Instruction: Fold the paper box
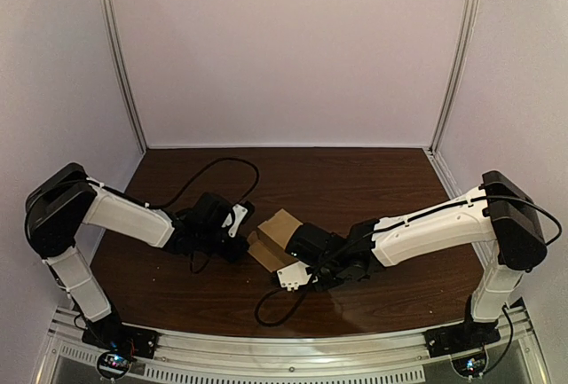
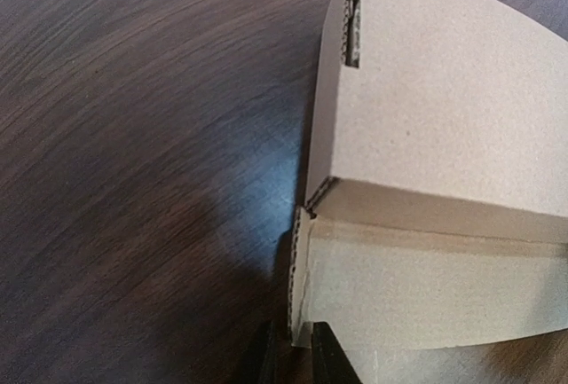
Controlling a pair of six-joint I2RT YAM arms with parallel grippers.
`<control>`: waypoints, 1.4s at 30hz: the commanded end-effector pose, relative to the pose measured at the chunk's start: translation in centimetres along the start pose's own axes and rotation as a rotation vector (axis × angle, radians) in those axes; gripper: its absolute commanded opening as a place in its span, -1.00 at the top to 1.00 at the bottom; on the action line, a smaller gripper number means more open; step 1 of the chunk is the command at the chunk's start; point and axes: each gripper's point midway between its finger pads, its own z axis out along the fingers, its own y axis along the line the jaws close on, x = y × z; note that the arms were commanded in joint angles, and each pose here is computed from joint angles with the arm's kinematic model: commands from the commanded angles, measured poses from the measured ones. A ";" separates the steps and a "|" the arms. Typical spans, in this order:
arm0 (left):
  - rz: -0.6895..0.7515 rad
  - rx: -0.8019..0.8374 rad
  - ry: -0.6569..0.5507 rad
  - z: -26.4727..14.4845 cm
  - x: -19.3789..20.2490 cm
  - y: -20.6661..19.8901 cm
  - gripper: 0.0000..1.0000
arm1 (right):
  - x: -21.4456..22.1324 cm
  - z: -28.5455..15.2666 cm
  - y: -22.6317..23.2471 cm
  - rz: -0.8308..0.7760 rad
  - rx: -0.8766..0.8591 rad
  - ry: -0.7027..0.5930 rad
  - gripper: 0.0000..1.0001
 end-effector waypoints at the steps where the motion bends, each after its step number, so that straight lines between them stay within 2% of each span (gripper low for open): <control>1: -0.014 0.012 -0.050 -0.5 -0.9 0.0 0.73 | 4.5 2.2 12.5 -0.078 -0.466 0.117 0.22; 15: -0.033 0.045 -0.041 0.6 -0.9 -0.2 1.00 | 4.6 2.2 12.7 -0.077 -0.473 0.124 0.23; 20: -0.020 0.098 -0.048 0.4 -1.3 -1.2 1.00 | 4.5 2.1 12.7 -0.078 -0.478 0.118 0.23; 32: 0.031 0.092 0.008 0.1 -2.4 -1.7 1.00 | 4.4 2.1 12.8 -0.084 -0.485 0.112 0.23; 42: 0.066 0.135 -0.060 -0.2 -2.3 -2.1 1.00 | 4.4 2.1 12.9 -0.078 -0.490 0.118 0.23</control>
